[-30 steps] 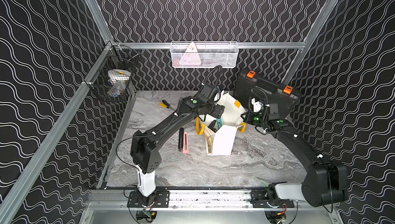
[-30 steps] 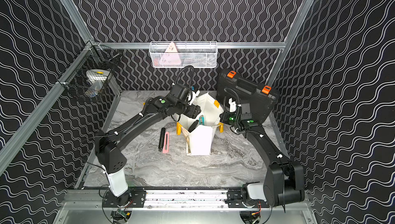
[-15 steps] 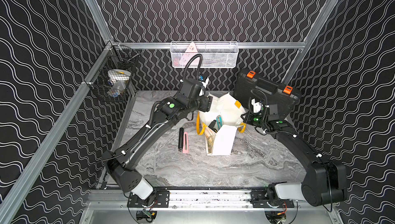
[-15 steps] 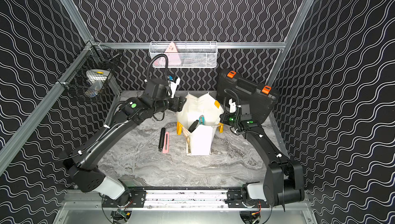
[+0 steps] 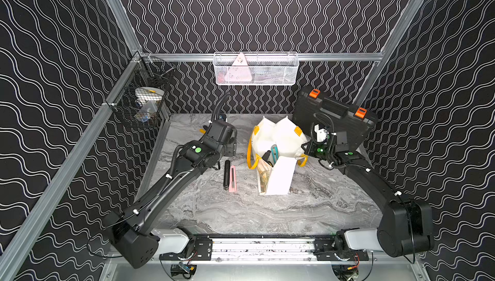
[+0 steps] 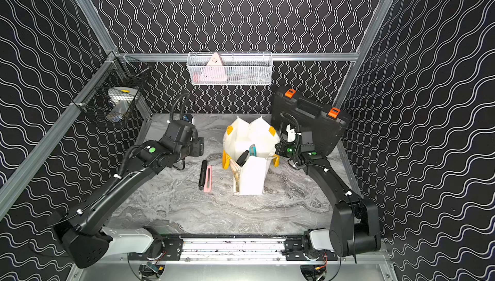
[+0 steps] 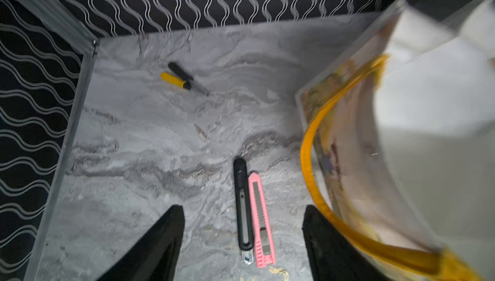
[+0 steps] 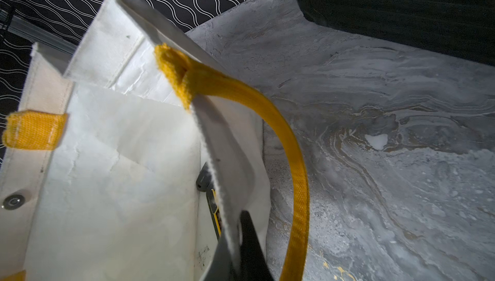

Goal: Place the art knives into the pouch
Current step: Pick up the utility knife at the center of the board.

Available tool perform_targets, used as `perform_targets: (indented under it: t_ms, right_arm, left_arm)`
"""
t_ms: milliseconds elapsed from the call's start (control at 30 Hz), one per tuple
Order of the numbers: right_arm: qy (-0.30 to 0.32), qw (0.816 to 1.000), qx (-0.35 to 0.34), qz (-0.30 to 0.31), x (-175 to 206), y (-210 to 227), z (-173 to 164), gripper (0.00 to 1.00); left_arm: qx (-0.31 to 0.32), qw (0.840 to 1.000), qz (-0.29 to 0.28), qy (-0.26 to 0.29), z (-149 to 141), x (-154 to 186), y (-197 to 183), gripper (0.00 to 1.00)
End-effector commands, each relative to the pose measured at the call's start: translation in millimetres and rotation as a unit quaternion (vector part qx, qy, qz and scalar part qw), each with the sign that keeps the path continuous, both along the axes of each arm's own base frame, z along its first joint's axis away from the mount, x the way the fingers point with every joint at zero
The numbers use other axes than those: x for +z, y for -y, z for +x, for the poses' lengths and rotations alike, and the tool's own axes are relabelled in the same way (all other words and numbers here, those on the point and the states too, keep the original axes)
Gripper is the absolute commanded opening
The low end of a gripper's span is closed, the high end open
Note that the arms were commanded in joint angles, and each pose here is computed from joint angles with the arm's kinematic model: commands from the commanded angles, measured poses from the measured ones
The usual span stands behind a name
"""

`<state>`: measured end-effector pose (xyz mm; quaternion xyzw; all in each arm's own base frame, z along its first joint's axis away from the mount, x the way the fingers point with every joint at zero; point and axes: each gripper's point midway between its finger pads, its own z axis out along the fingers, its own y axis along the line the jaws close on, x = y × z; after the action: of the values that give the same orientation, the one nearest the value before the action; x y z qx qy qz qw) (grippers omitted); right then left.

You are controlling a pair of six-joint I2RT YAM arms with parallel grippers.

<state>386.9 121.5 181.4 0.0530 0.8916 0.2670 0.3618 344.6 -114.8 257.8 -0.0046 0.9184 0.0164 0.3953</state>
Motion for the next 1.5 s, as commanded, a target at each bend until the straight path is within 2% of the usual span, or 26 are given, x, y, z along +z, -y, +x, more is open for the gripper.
perform_targets:
  t_ms: [0,133,400,633,1000,1467]
  right_arm:
    - [0.007,1.0,0.006,-0.002,1.3,-1.3,0.6,0.0]
    - [0.005,1.0,0.004,-0.003,-1.2,-0.5,0.8,0.0]
    - [0.001,1.0,0.006,0.002,-6.0,-2.4,1.6,0.0]
    - [-0.002,1.0,0.003,0.0,-10.3,-1.5,1.6,0.0]
    - [-0.003,1.0,0.003,0.0,-10.5,-1.2,0.4,0.0]
    - [-0.002,1.0,0.003,-0.001,-9.9,-1.0,0.0,0.0]
  left_arm:
    - [0.032,0.999,0.001,-0.04,-4.7,-38.1,-10.9,0.74]
    - [0.04,0.996,-0.022,-0.079,-8.2,-78.9,-9.8,0.74]
    - [0.041,0.99,-0.057,-0.118,-13.8,-121.0,3.1,0.71]
    - [0.029,0.984,-0.067,-0.16,-30.1,-166.9,18.0,0.71]
    - [-0.008,0.979,-0.081,-0.189,-33.6,-203.4,51.8,0.69]
    - [-0.003,0.974,-0.07,-0.215,-36.9,-233.7,51.6,0.69]
